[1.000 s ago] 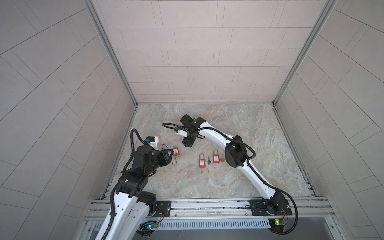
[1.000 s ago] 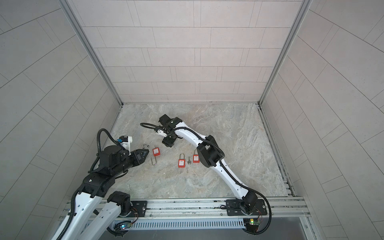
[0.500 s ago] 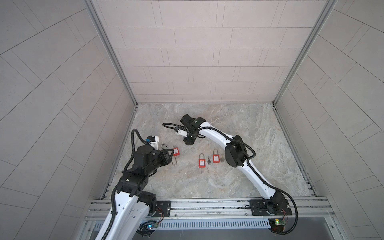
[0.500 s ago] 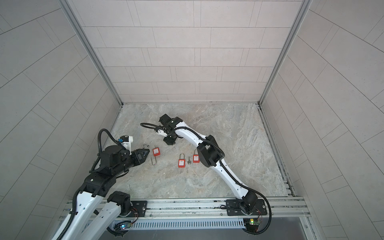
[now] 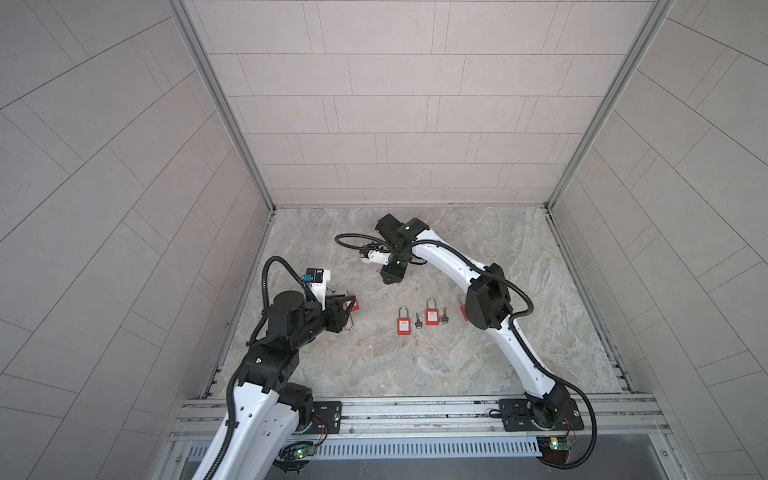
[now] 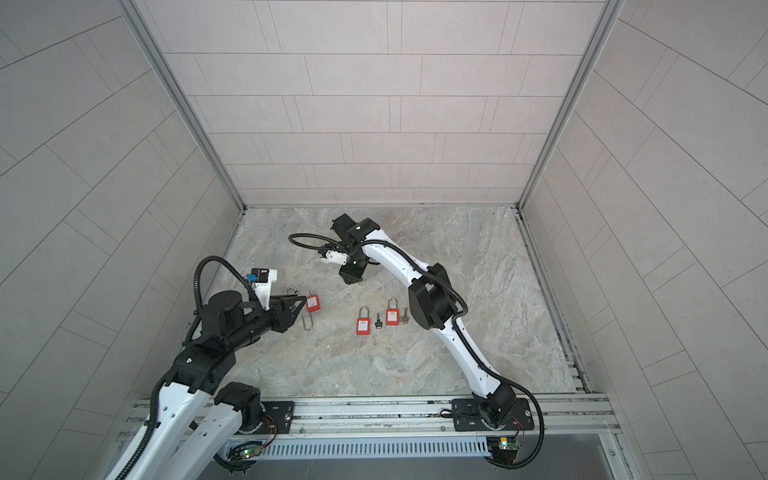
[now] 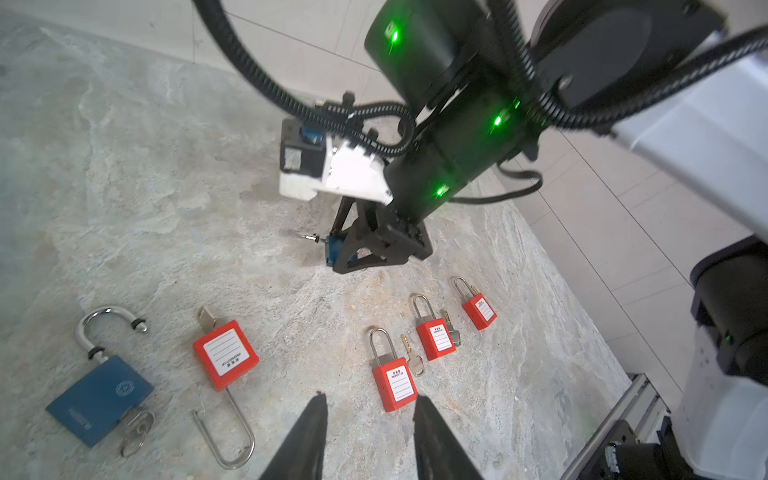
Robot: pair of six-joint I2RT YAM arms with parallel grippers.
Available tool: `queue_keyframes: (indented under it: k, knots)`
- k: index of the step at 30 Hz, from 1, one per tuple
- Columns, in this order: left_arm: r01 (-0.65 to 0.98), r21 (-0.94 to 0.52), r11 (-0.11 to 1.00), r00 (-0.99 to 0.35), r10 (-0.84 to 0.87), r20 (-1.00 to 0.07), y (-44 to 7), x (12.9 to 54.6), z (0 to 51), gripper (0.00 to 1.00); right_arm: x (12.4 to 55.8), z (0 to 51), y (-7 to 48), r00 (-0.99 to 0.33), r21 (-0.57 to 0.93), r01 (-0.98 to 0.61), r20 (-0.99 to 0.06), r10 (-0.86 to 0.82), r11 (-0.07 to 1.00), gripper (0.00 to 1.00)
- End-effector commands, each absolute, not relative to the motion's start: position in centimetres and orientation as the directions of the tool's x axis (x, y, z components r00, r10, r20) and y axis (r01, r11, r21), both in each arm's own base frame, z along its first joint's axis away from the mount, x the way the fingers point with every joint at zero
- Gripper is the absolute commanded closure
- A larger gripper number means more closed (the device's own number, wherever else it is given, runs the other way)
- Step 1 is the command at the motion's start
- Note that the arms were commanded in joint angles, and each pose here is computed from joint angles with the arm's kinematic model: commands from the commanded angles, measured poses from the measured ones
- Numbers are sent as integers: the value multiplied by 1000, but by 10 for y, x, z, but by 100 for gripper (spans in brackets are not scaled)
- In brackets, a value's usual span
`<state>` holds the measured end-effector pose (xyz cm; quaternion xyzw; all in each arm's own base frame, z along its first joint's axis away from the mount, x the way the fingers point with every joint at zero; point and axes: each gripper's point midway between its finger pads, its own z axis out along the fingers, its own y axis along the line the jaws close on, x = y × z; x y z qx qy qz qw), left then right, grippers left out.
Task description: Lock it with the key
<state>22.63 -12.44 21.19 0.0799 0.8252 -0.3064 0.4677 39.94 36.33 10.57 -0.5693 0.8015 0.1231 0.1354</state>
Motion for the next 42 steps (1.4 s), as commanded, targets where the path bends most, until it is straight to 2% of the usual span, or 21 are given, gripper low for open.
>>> queue_keyframes:
  k: [1,3,4,7,12,17,19,27,38,42]
  knots:
    - [617,-259,743,-339,-46,-940,-139,224,243,60,373,170,344,-233,54,-971,-422,-876,232,85]
    - [669,-159,726,-241,10,-970,-142,220,249,60,363,189,336,-212,52,-976,-455,-865,212,84]
    - [690,-125,713,-200,21,-980,-145,219,252,64,358,199,331,-193,36,-979,-467,-863,200,84]
    - [758,-74,648,-114,20,-993,-158,220,264,69,339,222,316,-109,-22,-991,-477,-872,136,84]
    - [828,104,550,7,176,-984,-184,225,259,68,298,252,302,25,-65,-998,-548,-836,13,84]
    - [825,363,433,238,316,-918,-220,223,264,64,255,271,290,71,-49,-997,-619,-782,-51,83]
    - [823,407,397,278,344,-897,-232,227,261,63,245,270,283,75,-50,-997,-615,-785,-56,83]
    - [846,440,302,340,329,-881,-267,224,259,61,216,261,267,27,20,-999,-586,-810,-47,83]
    - [863,405,303,313,309,-898,-281,223,263,63,203,255,267,13,59,-997,-569,-822,-56,83]
    - [879,390,274,300,318,-899,-282,217,259,68,198,258,263,15,63,-996,-563,-826,-61,83]
